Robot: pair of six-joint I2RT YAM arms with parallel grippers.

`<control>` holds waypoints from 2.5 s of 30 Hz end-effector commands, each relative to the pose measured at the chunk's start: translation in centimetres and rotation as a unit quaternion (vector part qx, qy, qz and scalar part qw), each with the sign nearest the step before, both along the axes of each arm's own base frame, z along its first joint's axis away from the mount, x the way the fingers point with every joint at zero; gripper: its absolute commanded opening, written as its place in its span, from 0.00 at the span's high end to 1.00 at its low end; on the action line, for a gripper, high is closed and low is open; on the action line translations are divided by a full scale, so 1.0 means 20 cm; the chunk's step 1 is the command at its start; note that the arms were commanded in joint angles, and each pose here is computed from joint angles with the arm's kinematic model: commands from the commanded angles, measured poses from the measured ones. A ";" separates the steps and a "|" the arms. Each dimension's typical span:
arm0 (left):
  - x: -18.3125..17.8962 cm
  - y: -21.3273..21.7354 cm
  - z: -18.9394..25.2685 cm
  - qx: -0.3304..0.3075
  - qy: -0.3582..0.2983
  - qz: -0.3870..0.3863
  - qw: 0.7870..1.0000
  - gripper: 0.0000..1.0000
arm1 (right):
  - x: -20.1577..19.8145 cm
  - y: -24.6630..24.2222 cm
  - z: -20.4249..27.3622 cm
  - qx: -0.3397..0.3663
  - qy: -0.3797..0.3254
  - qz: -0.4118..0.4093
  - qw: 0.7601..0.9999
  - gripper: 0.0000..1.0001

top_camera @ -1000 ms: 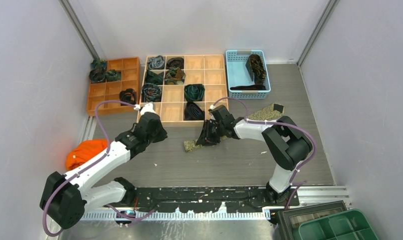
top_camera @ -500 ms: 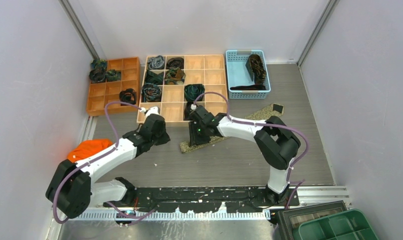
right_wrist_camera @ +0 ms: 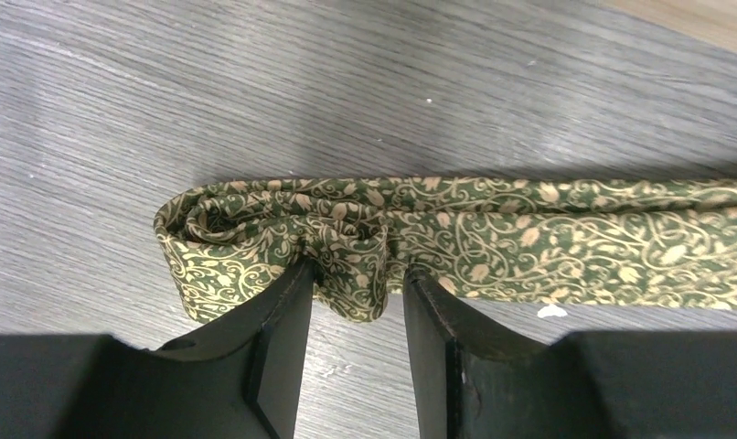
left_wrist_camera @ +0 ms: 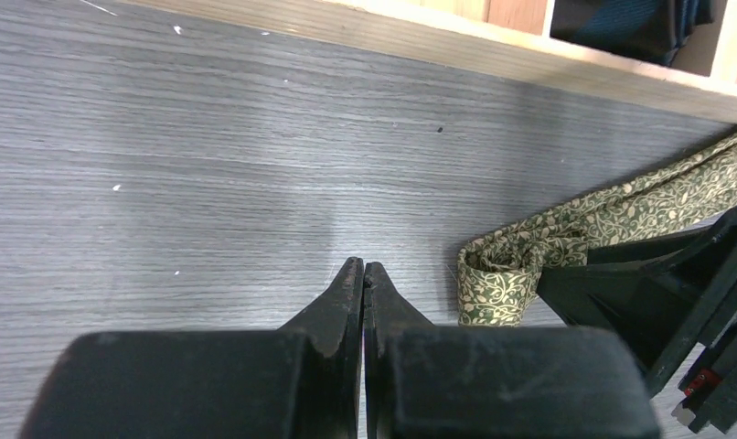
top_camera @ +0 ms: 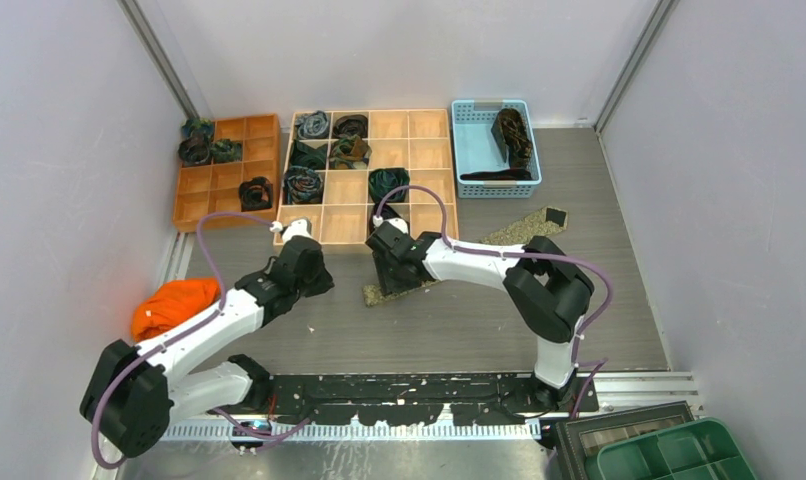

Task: Roll the ties
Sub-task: Roll the tie at the center of the board.

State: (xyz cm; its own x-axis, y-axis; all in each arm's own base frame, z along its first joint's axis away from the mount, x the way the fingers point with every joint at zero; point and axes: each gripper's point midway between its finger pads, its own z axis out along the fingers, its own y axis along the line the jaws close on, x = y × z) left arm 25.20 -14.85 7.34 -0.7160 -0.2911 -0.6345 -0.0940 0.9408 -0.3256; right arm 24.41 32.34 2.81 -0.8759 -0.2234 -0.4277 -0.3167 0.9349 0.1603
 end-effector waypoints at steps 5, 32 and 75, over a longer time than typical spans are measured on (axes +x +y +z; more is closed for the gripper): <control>-0.02 0.18 0.26 0.010 -0.061 0.076 0.995 1.00 | 0.04 -0.01 0.37 0.018 -0.097 -0.009 0.995 0.51; -0.20 0.48 0.59 0.024 -0.150 0.139 0.979 1.00 | -0.05 0.25 0.15 -0.131 -0.123 0.056 0.982 0.37; -0.17 0.42 0.78 0.016 -0.185 0.088 0.979 1.00 | -0.25 0.70 0.37 0.304 0.076 0.065 0.947 0.75</control>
